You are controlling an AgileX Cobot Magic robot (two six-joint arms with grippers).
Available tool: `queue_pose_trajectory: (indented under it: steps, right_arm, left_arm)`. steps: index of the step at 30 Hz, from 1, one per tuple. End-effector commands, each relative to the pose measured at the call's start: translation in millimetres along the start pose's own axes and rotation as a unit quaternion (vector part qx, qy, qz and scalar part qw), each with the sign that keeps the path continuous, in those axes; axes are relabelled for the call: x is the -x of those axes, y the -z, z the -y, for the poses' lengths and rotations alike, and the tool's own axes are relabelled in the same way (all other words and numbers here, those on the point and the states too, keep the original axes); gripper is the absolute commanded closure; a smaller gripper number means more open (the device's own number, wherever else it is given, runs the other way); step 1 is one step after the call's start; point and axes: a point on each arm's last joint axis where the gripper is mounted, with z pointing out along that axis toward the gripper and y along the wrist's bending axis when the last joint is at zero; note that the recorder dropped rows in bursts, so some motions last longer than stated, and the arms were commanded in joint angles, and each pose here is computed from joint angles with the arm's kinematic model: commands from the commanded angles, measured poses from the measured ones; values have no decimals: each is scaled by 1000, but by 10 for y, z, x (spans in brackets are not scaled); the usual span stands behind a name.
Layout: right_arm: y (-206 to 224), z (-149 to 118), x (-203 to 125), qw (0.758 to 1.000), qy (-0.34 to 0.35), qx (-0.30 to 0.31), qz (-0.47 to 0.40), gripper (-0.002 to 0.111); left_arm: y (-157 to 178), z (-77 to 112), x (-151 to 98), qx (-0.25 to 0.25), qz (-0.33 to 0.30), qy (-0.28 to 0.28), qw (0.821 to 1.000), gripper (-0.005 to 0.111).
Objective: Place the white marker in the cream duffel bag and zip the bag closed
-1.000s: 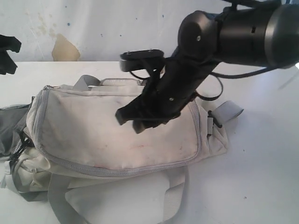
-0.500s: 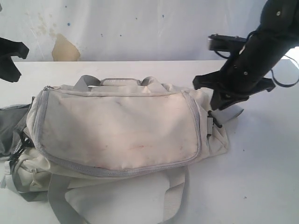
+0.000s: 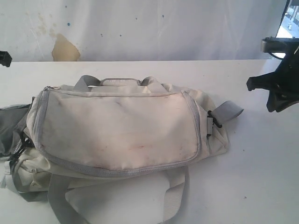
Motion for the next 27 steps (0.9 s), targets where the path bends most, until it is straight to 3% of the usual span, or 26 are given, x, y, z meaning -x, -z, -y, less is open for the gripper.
queue_pose_trajectory:
  steps: [1,5,13,19,22,27]
  right_arm:
    - [49,34,-39,1000,3,-6,-13,96]
    - [234,20,-100,1000,6,-5,-8,96]
    - [1224,-46,-464,993,14,-13,112,97]
    - [1922,-86,-921,975,22,-28,220,107]
    - [2353,-106,-1364,955,26,-43,293,108]
    - [2722,-129,-1877,925,35,-60,374,108]
  left_arm:
    - [-107,-131,-163,12,-32,1,999,107]
    - [44,-136,-280,15,-7,0,1000,107]
    - [873,-121,-529,22,107,0,994,107]
    - [1534,-95,-888,26,218,0,976,107]
    - [1927,-79,-1230,29,284,0,958,107]
    - [2314,-59,-1682,34,363,1,931,107]
